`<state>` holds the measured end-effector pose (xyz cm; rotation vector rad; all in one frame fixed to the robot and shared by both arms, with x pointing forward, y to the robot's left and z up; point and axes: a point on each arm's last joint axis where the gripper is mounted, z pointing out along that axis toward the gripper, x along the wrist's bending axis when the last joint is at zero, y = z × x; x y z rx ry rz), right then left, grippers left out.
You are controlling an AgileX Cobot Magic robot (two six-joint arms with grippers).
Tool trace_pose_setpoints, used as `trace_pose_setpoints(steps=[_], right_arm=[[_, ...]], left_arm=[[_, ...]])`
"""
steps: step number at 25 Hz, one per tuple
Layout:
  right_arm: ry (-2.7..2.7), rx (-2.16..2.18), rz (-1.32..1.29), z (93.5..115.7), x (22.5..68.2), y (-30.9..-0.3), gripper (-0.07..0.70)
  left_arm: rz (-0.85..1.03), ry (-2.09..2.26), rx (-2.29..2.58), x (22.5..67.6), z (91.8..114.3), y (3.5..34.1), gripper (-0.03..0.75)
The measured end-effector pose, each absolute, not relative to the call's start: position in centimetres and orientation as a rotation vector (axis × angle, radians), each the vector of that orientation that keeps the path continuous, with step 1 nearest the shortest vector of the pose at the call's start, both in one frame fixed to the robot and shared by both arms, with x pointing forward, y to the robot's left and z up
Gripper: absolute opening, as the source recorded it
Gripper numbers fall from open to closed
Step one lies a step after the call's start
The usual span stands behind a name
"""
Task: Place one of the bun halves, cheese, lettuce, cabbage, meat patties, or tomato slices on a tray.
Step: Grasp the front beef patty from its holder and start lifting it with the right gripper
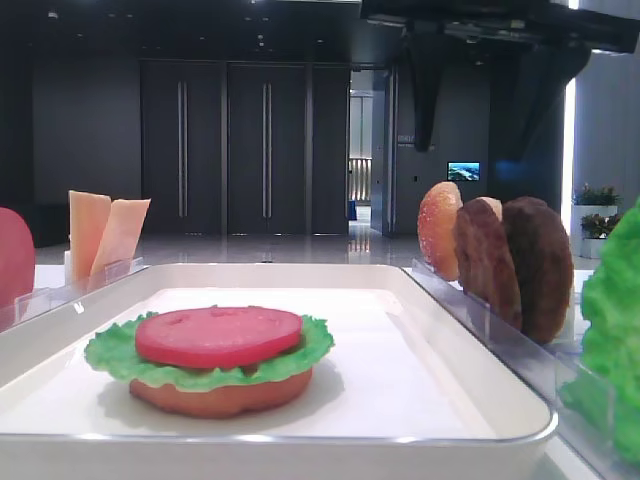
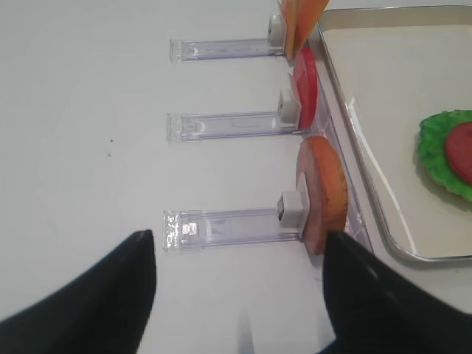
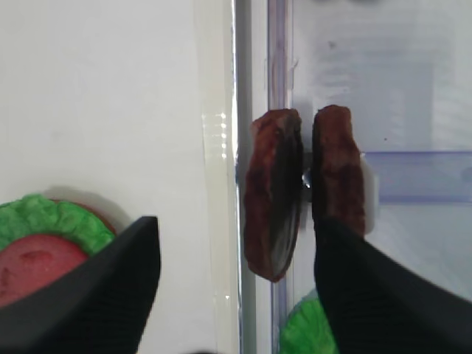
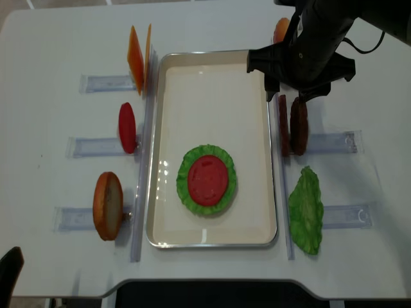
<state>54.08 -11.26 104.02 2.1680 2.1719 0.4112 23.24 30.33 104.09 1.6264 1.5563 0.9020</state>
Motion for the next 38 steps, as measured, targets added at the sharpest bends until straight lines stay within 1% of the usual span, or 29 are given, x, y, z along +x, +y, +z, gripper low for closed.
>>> trace_pose_setpoints(steps=[12, 22, 31, 35, 38], right_arm=[[2.202, 2.168, 0.335, 101.8, 54.9, -10.8, 0.433], [2.264, 2.151, 0.262, 99.8, 54.9, -9.7, 0.433], [2.256, 2.084, 0.231, 99.6, 55.2, -10.0, 0.431], [2.255, 2.077, 0.229, 99.6, 55.3, -10.1, 0.394], [2.254, 2.074, 0.230, 99.6, 55.3, -10.1, 0.344]], left_arm=[[0.902, 1.556, 1.626, 23.2, 104.1, 30.3, 0.534], [0.902, 1.556, 1.626, 23.2, 104.1, 30.3, 0.534], [0.902, 1.556, 1.626, 23.2, 104.1, 30.3, 0.534], [0.902, 1.556, 1.626, 23.2, 104.1, 30.3, 0.534], [0.902, 1.556, 1.626, 23.2, 104.1, 30.3, 0.534]])
